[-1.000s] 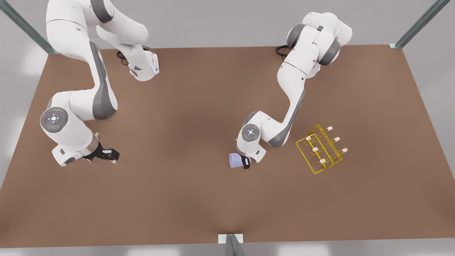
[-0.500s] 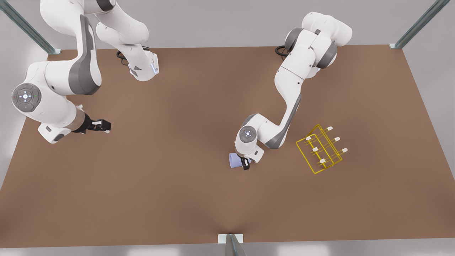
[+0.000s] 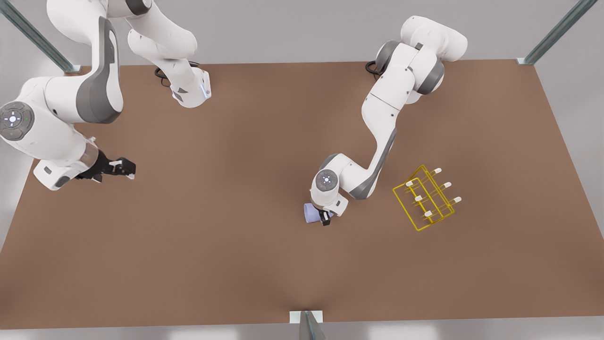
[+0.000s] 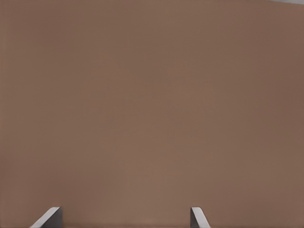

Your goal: Place the cup on the cup holder

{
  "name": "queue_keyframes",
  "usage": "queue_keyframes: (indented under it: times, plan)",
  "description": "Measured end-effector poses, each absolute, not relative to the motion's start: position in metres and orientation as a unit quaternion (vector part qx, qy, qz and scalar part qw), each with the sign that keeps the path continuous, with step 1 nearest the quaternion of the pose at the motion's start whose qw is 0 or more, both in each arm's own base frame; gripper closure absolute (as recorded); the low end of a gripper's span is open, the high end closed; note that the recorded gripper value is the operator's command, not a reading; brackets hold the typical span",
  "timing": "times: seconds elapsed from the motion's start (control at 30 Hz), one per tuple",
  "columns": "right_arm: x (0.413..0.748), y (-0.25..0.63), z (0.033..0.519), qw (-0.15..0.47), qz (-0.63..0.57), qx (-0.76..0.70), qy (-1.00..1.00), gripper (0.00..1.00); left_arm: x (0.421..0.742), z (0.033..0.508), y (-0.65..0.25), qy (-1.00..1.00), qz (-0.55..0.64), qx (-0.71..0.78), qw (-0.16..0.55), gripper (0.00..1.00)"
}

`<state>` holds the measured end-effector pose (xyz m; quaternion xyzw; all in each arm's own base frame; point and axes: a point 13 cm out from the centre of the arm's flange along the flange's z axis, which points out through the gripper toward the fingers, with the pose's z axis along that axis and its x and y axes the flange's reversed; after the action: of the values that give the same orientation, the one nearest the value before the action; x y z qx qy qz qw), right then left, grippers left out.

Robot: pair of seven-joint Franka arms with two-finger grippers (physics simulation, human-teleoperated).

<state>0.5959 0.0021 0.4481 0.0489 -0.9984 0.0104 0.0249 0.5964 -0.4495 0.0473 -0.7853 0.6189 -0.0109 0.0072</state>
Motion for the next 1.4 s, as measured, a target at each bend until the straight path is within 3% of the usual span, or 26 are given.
queue_keyframes:
  times: [0.17, 0.2, 0.23, 0.37, 0.53, 0.67, 0.83, 1.1, 1.23, 1.4]
  plan:
    - [0.596, -0.007, 0.447, 0.027, 0.009, 0.050, -0.998, 0.00, 0.594, 0.040, -0.450, 0.617, -0.008, -0.787, 0.007, 0.00]
    - [0.595, -0.006, 0.447, 0.027, 0.010, 0.052, -0.998, 0.00, 0.593, 0.040, -0.450, 0.617, -0.007, -0.787, 0.007, 0.12]
    - [0.595, -0.006, 0.447, 0.028, 0.010, 0.054, -0.998, 0.00, 0.593, 0.040, -0.450, 0.616, -0.007, -0.788, 0.006, 0.32]
    - [0.594, -0.005, 0.444, 0.031, 0.011, 0.060, -0.998, 0.00, 0.594, 0.042, -0.451, 0.616, -0.009, -0.788, 0.004, 0.31]
    - [0.591, 0.000, 0.442, 0.037, 0.011, 0.069, -0.997, 0.00, 0.583, 0.102, -0.483, 0.634, -0.026, -0.773, 0.005, 0.30]
    - [0.591, -0.004, 0.440, 0.040, 0.011, 0.069, -0.997, 0.00, 0.563, 0.118, -0.496, 0.664, -0.003, -0.747, 0.034, 0.29]
    - [0.590, -0.006, 0.440, 0.041, 0.011, 0.070, -0.997, 0.00, 0.537, 0.125, -0.479, 0.714, 0.070, -0.680, 0.152, 0.29]
    - [0.592, -0.011, 0.441, 0.039, 0.011, 0.069, -0.997, 0.00, 0.560, 0.181, -0.303, 0.624, 0.317, -0.576, 0.423, 0.28]
    - [0.593, -0.012, 0.433, 0.043, 0.008, 0.069, -0.997, 0.00, 0.575, 0.215, -0.238, 0.546, 0.397, -0.541, 0.501, 0.28]
    - [0.595, -0.011, 0.429, 0.045, 0.007, 0.071, -0.996, 0.00, 0.592, 0.266, -0.195, 0.488, 0.435, -0.522, 0.548, 0.28]
